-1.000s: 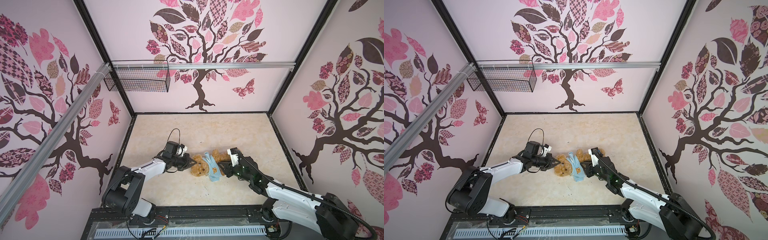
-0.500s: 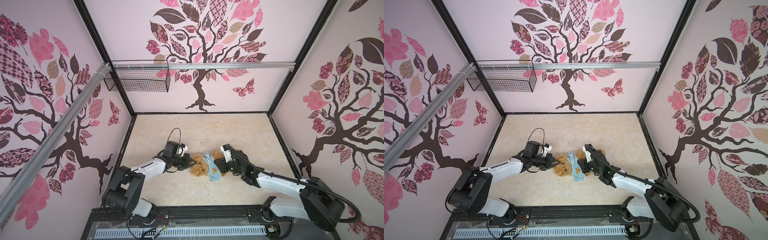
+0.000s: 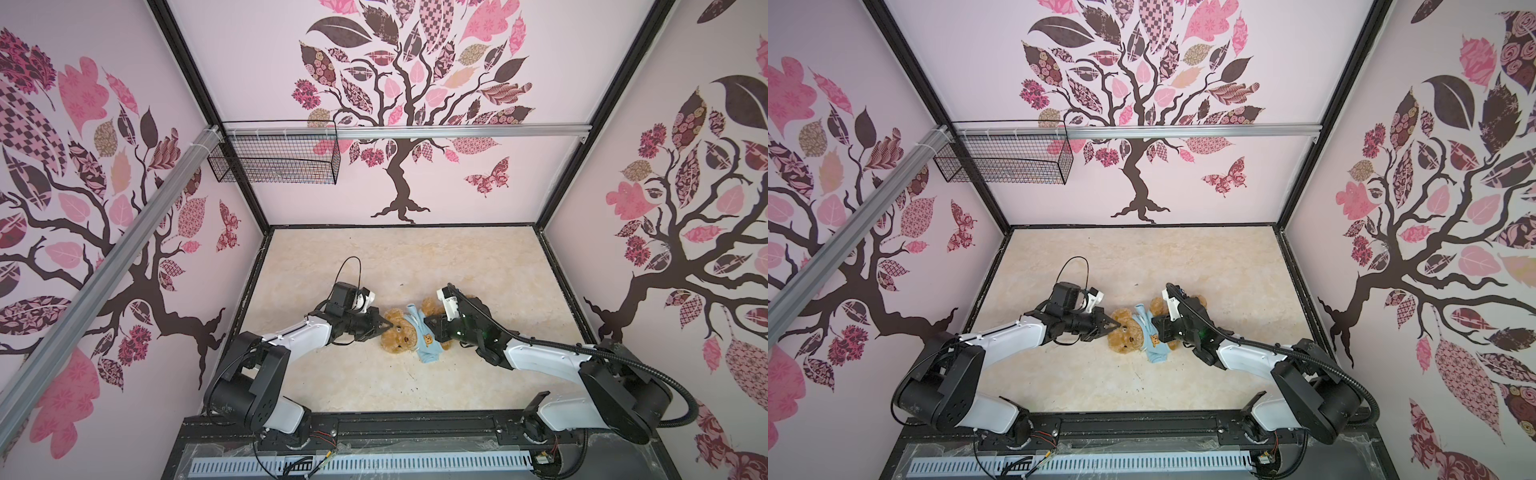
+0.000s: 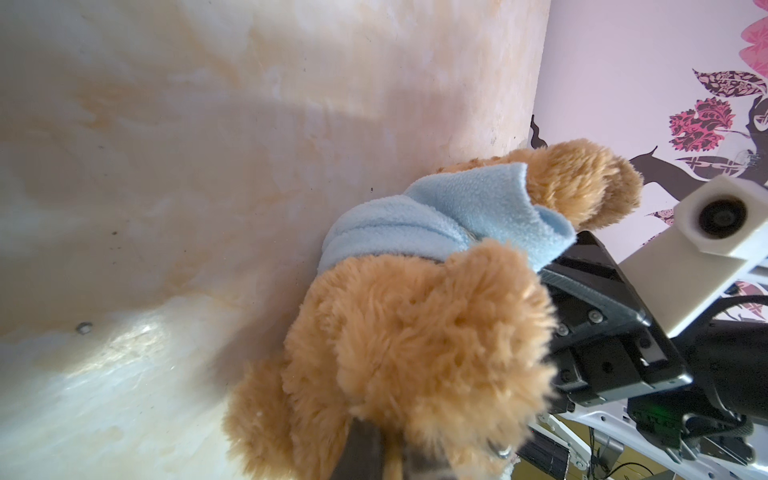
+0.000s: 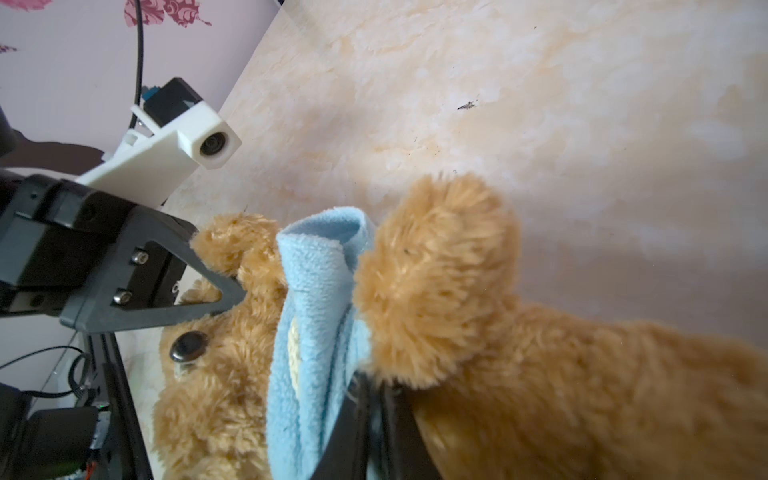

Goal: Dress the teddy bear

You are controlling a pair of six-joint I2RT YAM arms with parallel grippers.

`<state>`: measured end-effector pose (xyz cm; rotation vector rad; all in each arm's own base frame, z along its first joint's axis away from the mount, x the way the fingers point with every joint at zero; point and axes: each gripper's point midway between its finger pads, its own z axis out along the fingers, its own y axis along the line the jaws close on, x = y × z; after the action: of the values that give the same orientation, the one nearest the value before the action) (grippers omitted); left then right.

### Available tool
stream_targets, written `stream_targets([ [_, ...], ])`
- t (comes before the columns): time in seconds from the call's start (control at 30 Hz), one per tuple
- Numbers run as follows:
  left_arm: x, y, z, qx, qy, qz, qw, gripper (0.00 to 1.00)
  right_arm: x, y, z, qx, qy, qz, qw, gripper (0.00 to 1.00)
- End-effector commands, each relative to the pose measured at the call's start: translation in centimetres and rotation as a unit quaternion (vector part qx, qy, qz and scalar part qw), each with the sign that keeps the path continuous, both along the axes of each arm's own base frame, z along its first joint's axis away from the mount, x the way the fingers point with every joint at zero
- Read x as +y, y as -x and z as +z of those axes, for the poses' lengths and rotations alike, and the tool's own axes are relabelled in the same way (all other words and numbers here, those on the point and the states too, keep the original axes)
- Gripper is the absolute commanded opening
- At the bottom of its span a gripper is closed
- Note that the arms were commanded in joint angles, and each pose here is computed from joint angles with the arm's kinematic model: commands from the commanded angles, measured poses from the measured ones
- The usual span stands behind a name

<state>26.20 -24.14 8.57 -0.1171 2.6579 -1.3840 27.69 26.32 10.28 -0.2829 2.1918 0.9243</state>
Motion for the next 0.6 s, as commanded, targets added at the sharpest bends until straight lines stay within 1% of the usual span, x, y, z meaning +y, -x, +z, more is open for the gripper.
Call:
stream_targets([
  [0.0, -0.7, -0.8, 1.5, -0.028, 0.008, -0.013, 0.999, 0.00, 0.8, -0.8, 1.4, -0.009, -0.032, -0.006, 0.999, 0.00],
  [0.07, -0.1, -1.0, 1.2, -0.030, -0.016, 0.001, 0.999, 0.00, 0.2, -1.1, 2.1, -0.014, -0.031, -0.027, 0.999, 0.00],
  [0.17, 1.3, -1.0, 0.3, -0.033, -0.068, 0.024, 0.997, 0.00, -2.4, -2.0, 3.4, -0.025, -0.029, -0.087, 0.995, 0.00],
  [0.23, 2.2, -0.9, -0.3, -0.043, -0.104, 0.027, 0.993, 0.00, -4.7, -2.6, 4.4, -0.037, -0.037, -0.134, 0.990, 0.00],
  [0.33, 3.6, -0.5, -1.4, -0.042, -0.150, 0.033, 0.987, 0.00, -7.4, -3.2, 5.1, -0.042, -0.033, -0.182, 0.982, 0.00],
  [0.4, 4.2, -0.2, -2.0, -0.036, -0.165, 0.038, 0.985, 0.00, -8.5, -3.4, 5.2, -0.043, -0.031, -0.200, 0.978, 0.00],
  [0.57, 4.7, 0.2, -2.8, -0.029, -0.176, 0.043, 0.983, 0.00, -10.7, -4.2, 4.9, -0.035, -0.029, -0.230, 0.972, 0.00],
])
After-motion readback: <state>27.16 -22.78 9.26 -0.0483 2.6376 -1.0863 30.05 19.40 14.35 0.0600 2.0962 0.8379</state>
